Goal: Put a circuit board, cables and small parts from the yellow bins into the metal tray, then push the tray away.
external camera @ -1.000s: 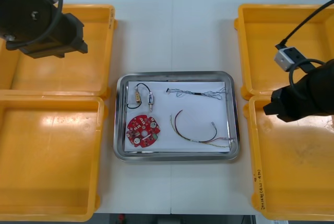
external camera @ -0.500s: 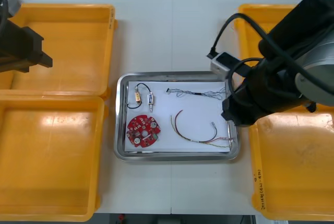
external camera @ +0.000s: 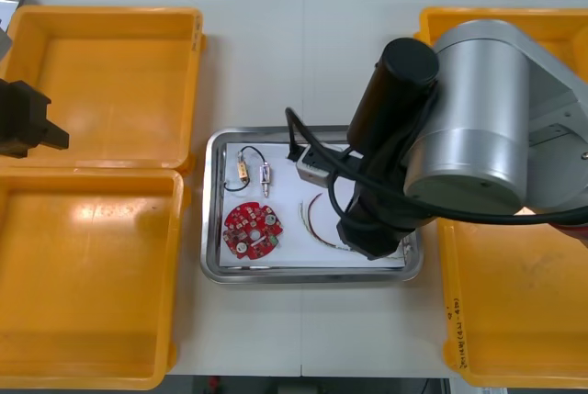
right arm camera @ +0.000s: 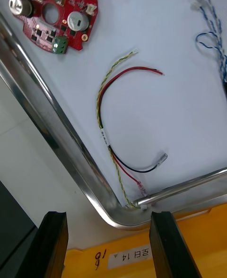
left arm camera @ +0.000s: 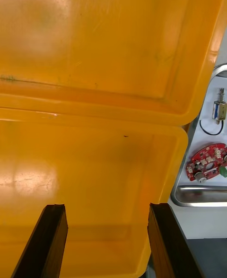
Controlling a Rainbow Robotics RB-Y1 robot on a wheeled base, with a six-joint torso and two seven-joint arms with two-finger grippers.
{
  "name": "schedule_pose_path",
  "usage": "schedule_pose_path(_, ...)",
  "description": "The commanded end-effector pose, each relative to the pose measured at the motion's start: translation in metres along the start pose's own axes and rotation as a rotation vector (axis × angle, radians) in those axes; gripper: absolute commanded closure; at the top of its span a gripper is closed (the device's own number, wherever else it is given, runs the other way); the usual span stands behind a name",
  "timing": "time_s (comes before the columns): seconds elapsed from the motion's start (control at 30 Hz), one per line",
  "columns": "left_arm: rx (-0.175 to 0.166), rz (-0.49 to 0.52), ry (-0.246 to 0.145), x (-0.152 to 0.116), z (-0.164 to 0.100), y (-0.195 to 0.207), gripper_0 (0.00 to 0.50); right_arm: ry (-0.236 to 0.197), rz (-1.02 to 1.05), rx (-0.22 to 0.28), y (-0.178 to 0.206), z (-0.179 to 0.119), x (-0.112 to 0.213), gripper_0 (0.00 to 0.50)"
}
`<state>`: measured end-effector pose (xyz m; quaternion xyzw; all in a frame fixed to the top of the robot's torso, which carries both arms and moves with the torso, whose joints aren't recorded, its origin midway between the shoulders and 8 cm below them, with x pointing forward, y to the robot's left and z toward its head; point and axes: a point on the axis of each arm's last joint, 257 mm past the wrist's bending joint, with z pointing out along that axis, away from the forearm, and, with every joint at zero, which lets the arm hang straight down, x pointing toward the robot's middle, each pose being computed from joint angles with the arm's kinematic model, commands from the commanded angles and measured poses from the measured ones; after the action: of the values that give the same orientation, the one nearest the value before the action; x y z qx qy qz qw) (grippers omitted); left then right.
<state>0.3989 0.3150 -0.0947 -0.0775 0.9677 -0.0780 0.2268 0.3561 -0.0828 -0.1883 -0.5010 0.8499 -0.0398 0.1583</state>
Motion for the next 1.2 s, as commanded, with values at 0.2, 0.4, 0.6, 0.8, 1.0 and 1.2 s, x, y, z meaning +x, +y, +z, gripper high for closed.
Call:
schedule_pose_path(0.2,-0.047,0.116,-0.014,0.008,-0.012,0.027,0.0,0.077,-0.327,0.061,0.016,0.013,-0.01,0.0)
schedule_pose_path(0.4,-0.054,0.137,-0.001,0.014,-0.009,0.036,0.0,0.091,-0.42,0.027,0.026,0.031,-0.017,0.0)
schedule_pose_path(0.6,-0.062,0.143,0.001,0.016,-0.008,0.042,0.0,0.078,-0.48,0.026,0.044,0.049,-0.019,0.0)
schedule_pose_path(0.8,-0.07,0.14,-0.003,0.018,-0.009,0.05,0.0,0.069,-0.514,0.013,0.059,0.069,-0.018,0.0)
schedule_pose_path(1.0,-0.08,0.154,-0.005,0.017,-0.009,0.054,0.0,0.08,-0.551,0.024,0.068,0.081,-0.011,0.0)
schedule_pose_path(1.2,-0.091,0.158,0.0,0.019,-0.007,0.059,0.0,0.079,-0.543,0.011,0.074,0.088,-0.011,0.0)
